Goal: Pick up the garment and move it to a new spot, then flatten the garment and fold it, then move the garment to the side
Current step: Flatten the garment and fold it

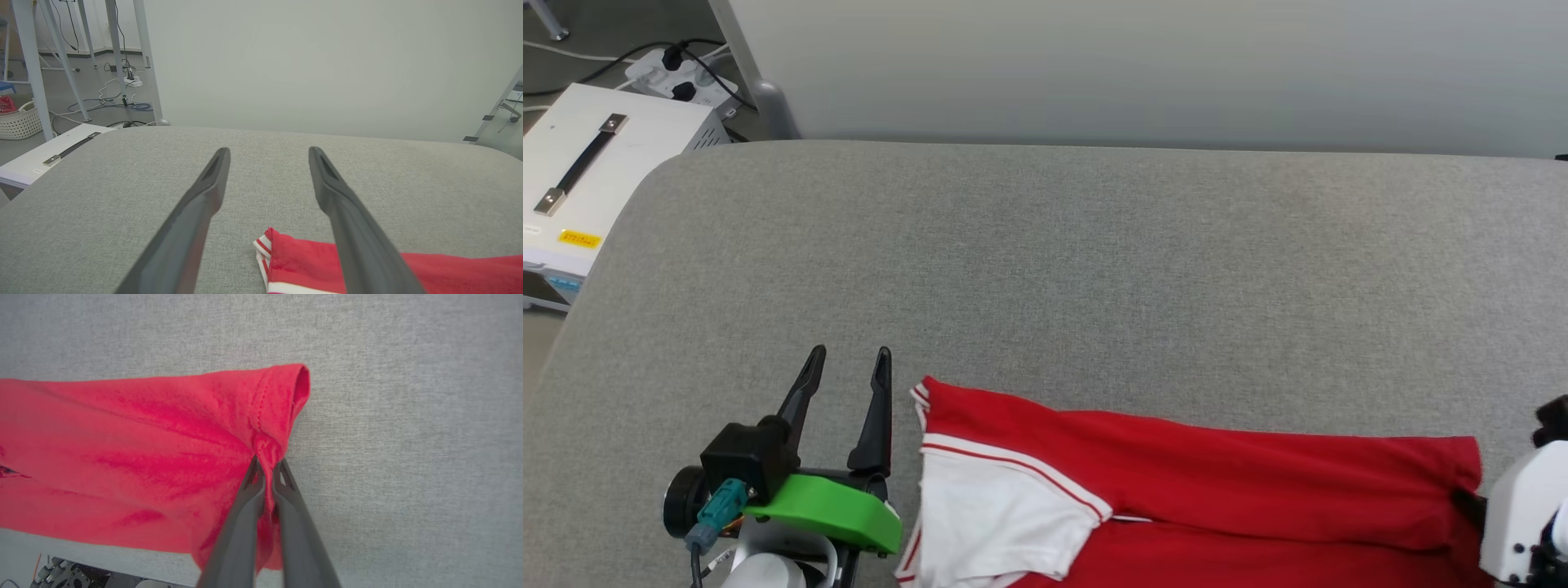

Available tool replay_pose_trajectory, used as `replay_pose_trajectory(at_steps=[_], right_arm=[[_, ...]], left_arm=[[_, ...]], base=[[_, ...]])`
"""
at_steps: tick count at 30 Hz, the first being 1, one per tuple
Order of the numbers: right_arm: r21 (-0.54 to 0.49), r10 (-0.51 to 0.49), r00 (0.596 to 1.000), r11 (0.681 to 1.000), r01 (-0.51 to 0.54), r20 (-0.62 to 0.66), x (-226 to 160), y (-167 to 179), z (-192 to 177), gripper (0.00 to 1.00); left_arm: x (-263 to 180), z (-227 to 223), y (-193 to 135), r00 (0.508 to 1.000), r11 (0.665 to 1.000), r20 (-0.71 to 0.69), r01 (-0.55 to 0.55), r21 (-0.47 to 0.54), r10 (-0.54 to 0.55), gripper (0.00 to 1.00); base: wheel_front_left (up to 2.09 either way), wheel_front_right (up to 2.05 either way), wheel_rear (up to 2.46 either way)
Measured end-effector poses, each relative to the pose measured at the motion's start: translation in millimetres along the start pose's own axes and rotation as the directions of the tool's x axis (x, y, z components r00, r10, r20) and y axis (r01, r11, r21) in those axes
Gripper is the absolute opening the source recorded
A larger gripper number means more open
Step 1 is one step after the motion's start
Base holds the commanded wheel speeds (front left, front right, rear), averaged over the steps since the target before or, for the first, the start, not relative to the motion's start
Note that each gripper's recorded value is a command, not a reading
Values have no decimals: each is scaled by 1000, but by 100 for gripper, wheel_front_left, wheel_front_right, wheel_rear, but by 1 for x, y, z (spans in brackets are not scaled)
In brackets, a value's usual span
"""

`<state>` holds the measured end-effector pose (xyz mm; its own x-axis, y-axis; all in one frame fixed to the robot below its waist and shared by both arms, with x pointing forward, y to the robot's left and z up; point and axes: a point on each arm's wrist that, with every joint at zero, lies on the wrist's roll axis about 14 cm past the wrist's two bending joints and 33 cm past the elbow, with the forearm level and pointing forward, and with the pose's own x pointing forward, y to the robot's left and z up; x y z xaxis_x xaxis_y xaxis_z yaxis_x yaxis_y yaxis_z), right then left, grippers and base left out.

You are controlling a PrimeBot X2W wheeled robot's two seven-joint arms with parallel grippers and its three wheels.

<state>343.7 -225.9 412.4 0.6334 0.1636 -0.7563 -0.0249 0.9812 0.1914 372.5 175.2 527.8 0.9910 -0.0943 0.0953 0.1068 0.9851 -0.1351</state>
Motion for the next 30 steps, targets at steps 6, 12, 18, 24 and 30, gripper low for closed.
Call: replay_pose_trajectory(at_steps=[6,12,18,24,30], right_arm=[[67,-131,990,990,128,46,-29,-53,16,0],[221,-95,995,971,90,13,-40,-57,7,0],[450,226,974,872,-192,-22,-33,14,-14,0],[552,534,841,678,-486,86,-38,66,6,0],[541,736,668,518,-663,113,-32,144,14,0]], left_arm=[[-3,3,-8,1000,1000,7,19,-5,-19,100],[-6,2,-11,1000,1000,1,25,-4,-25,100],[-12,2,-15,999,999,-6,32,-8,-32,100],[-18,4,-10,1000,1000,-4,12,-9,-12,100],[-24,6,-1,1000,1000,-4,-17,-4,17,100]], base=[[0,0,0],[0,0,0],[0,0,0],[0,0,0],[0,0,0]])
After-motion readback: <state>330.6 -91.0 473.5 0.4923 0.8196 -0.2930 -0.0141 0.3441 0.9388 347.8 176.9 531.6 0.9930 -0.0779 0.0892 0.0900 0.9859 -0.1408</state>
